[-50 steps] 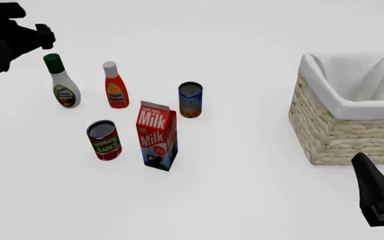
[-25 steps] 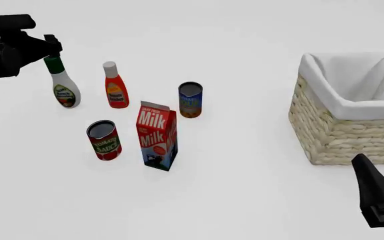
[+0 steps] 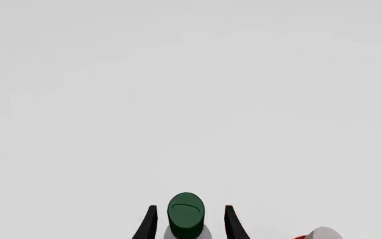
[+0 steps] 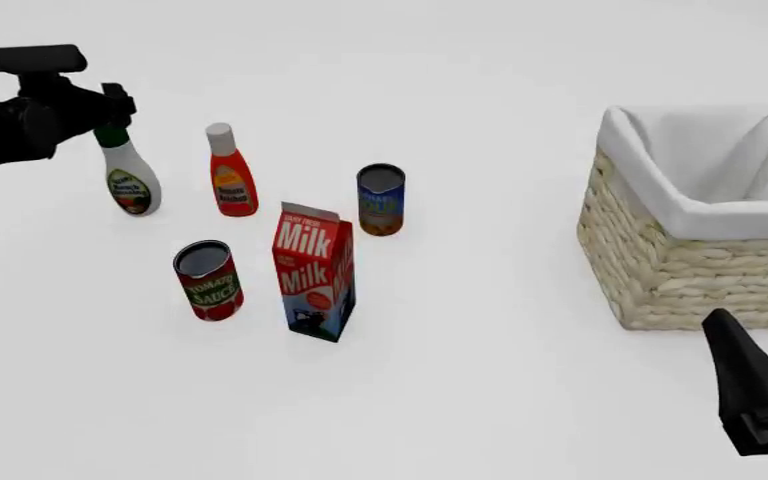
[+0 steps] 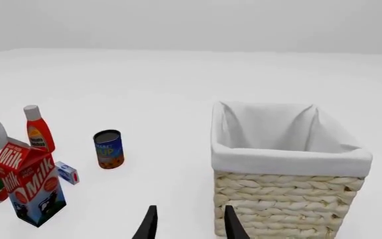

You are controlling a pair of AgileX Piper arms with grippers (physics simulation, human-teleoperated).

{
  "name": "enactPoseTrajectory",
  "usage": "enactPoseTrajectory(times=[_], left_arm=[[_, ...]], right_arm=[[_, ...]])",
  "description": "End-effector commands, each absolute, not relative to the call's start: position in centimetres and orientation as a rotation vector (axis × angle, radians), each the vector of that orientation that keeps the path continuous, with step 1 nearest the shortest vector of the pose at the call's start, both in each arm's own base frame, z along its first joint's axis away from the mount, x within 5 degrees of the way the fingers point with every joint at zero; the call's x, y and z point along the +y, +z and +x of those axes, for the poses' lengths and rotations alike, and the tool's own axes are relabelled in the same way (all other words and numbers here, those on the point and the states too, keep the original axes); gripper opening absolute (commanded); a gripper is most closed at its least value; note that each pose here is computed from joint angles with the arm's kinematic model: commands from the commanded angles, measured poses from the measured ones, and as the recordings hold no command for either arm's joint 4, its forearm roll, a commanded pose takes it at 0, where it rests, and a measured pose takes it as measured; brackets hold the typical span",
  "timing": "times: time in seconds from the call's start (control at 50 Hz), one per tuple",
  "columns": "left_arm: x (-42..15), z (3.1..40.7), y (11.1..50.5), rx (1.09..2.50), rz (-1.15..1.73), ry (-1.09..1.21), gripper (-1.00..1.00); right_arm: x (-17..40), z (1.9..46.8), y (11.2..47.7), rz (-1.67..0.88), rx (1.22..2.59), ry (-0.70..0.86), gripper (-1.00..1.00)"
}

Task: Pick the salad dressing and place it in the basket.

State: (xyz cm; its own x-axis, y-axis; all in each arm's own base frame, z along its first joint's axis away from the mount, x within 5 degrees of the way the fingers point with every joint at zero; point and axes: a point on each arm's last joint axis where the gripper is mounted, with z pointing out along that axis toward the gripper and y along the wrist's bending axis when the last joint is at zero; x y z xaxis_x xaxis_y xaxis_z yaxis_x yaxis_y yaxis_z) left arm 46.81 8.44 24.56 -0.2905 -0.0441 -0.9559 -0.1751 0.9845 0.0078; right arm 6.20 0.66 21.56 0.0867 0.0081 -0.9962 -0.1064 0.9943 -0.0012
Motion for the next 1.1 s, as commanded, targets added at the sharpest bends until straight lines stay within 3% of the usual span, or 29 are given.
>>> enactPoseTrajectory(times=[0.02, 1.1], left_arm=[[8.8, 47.8, 24.0, 1.877, -0.167, 0.128, 1.00], [9.2, 49.7, 19.9, 1.987, -0.182, 0.118, 1.00]], right_arm=[[0.6, 6.1, 21.5, -0.078, 1.485, 0.081, 1.00], [0.6, 6.0, 21.4, -0.071, 1.492, 0.079, 1.00]])
